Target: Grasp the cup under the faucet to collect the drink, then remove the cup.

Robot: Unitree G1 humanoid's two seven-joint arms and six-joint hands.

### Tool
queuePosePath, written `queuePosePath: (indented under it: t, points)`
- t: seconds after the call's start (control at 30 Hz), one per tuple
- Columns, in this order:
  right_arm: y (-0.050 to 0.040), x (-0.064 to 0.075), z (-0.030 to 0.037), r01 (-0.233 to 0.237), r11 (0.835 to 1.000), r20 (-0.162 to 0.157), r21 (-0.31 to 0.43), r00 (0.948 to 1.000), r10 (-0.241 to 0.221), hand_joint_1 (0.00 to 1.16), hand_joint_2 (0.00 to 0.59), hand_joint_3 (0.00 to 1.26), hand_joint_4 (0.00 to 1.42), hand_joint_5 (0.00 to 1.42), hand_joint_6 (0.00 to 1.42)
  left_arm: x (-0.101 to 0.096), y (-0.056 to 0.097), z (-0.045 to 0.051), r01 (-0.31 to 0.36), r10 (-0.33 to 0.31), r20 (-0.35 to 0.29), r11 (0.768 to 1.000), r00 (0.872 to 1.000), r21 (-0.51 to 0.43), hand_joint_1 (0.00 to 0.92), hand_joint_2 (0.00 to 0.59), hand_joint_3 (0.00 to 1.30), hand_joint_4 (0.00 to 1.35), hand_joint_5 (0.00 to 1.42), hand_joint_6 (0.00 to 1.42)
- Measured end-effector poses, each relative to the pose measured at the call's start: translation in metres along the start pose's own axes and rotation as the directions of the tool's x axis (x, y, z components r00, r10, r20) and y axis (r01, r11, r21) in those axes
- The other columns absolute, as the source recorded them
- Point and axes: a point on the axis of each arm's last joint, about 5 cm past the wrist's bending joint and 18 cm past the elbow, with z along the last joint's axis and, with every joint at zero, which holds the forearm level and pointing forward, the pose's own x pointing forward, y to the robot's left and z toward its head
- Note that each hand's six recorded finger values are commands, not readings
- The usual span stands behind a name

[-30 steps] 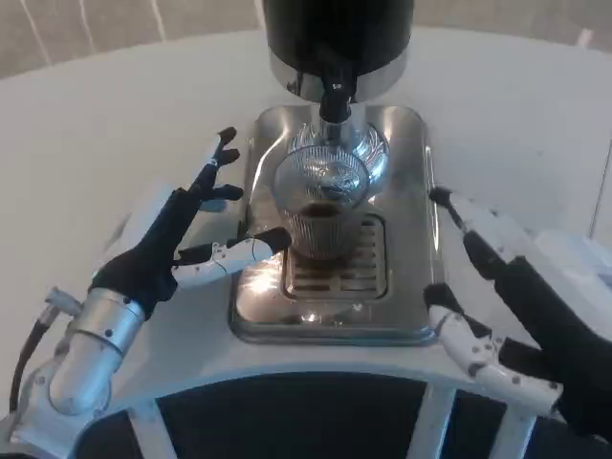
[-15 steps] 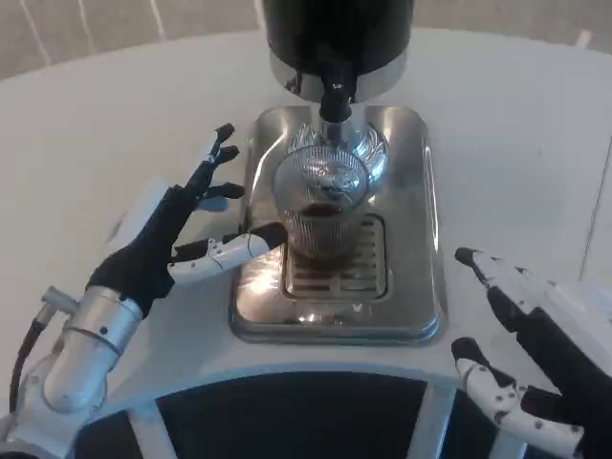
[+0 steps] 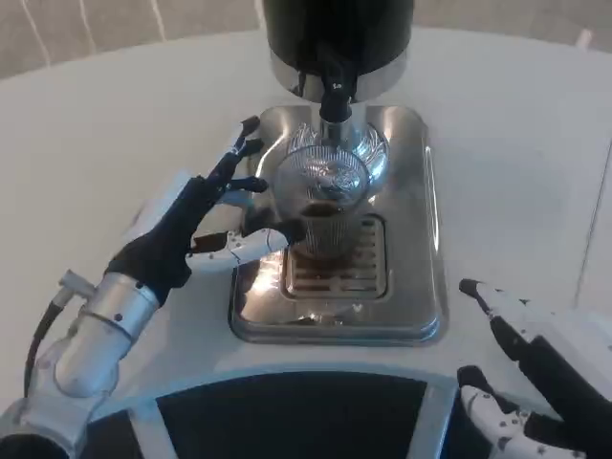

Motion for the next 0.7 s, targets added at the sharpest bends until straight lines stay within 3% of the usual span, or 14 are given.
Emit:
queuePosePath:
  t: [0.7]
  points:
    - [0.0023,-0.0007,0.0019,0.007,1.0,0.009,0.007,0.9999,-0.007,0.22,0.586,0.0,0.0,0.0,0.0,0.0107,0.0,0.0063,0.071,-0.07,0.04,0.997,0.997,-0.016,0.39,0.061,0.0,0.0,0.29,0.35]
